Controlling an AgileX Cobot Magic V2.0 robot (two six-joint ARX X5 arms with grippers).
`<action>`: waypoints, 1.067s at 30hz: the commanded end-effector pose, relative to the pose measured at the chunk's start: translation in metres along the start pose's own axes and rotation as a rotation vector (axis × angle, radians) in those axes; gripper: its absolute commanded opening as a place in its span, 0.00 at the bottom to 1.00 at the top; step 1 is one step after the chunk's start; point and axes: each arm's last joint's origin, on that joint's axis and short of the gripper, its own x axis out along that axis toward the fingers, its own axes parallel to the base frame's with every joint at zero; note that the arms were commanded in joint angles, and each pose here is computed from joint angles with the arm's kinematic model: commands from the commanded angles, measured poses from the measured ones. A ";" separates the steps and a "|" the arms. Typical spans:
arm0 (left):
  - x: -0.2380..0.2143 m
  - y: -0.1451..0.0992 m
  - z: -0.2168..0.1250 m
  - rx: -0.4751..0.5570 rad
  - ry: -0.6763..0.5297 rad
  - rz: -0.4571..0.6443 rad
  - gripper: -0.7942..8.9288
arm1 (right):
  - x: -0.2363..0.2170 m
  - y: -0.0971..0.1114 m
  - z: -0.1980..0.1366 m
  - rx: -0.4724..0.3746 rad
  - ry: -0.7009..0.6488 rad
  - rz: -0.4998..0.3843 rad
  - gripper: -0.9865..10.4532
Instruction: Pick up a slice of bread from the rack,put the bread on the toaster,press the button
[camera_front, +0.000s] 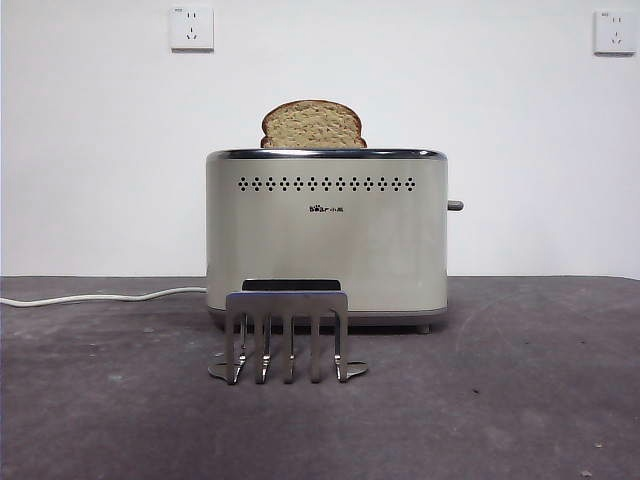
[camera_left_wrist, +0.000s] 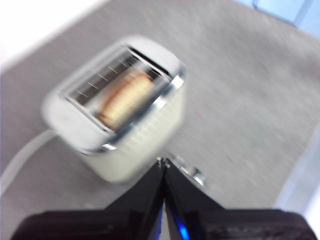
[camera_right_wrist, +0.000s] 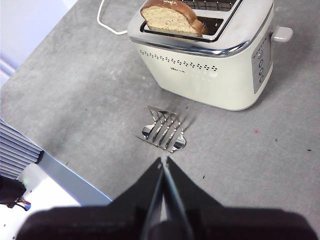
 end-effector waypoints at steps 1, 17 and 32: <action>-0.024 0.005 0.001 0.014 -0.121 0.065 0.08 | 0.002 -0.001 -0.002 -0.006 0.005 -0.002 0.09; -0.144 -0.004 -0.043 0.109 -0.731 0.482 0.08 | 0.002 -0.001 -0.002 -0.006 0.005 -0.002 0.09; -0.025 -0.005 -0.217 0.030 -0.749 0.744 0.08 | 0.002 -0.001 -0.002 -0.005 0.005 -0.002 0.09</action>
